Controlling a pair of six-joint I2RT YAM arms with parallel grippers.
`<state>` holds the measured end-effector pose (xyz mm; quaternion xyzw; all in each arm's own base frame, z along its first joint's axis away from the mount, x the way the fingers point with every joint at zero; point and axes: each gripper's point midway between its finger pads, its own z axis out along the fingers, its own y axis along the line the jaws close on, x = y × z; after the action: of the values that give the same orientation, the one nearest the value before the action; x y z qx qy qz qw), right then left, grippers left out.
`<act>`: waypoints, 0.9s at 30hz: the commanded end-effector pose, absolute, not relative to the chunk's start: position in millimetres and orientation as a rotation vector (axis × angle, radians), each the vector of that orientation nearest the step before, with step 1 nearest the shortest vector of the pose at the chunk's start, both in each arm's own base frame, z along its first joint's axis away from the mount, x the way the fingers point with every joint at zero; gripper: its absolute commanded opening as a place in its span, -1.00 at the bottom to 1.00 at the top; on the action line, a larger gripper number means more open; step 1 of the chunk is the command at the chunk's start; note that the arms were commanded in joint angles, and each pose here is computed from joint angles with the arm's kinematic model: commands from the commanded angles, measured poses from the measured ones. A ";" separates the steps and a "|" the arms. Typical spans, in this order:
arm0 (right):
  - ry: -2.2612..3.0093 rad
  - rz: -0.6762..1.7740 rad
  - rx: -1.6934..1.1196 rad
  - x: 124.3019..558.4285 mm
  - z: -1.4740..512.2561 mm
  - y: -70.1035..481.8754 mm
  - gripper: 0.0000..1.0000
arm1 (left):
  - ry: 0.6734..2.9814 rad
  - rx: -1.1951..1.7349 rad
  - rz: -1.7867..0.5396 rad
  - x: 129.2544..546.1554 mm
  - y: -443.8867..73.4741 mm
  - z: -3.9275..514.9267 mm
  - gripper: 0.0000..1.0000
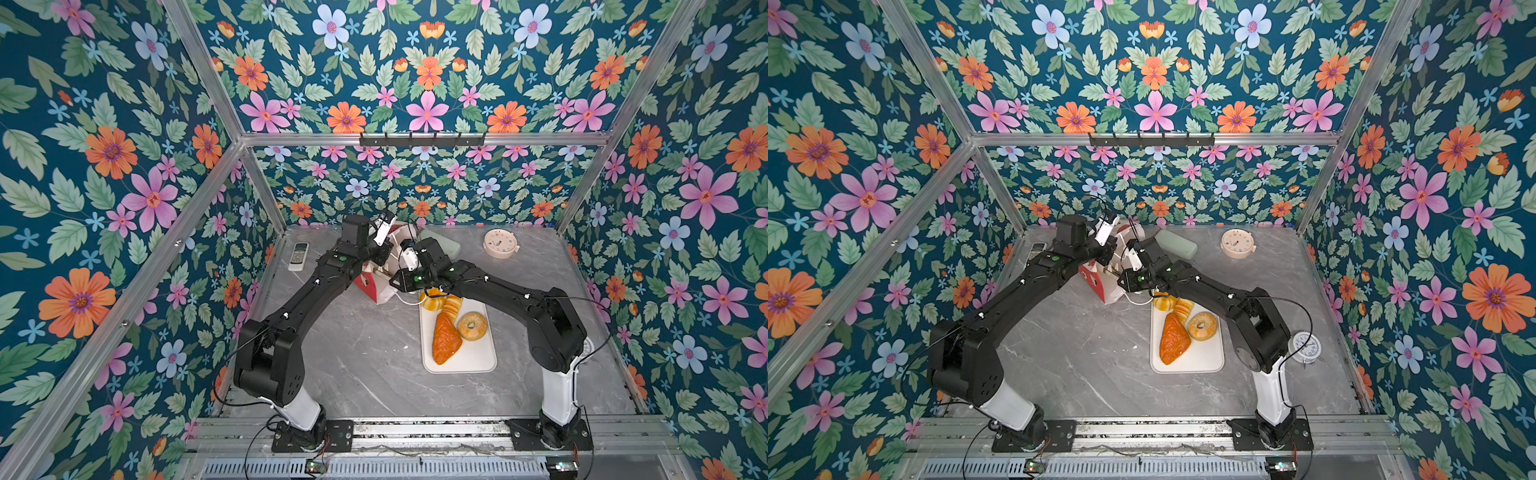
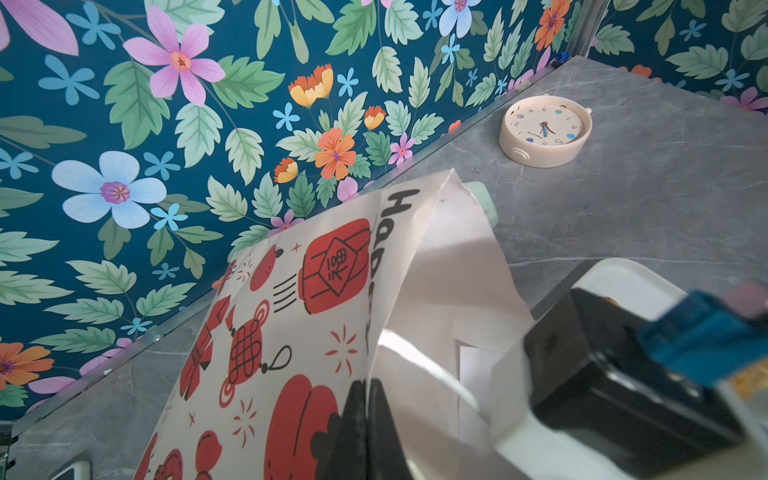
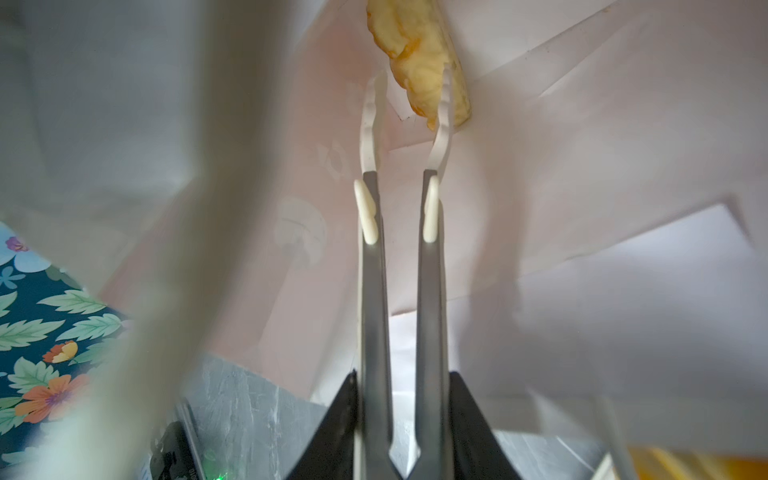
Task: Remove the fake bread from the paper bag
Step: 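Reach the tongs deep into the bag and close them on the pale pastry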
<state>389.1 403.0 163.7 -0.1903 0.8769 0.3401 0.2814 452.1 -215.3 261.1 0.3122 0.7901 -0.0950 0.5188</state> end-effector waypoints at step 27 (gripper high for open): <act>2.350 0.868 -0.555 410.5 144.2 428.3 -0.19 | 1.870 0.780 -0.268 444.7 -220.4 266.1 -0.99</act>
<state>408.9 421.3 138.4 -0.1958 0.8868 0.3152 0.2754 446.0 -218.1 263.3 0.3201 0.7862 -0.1059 0.5179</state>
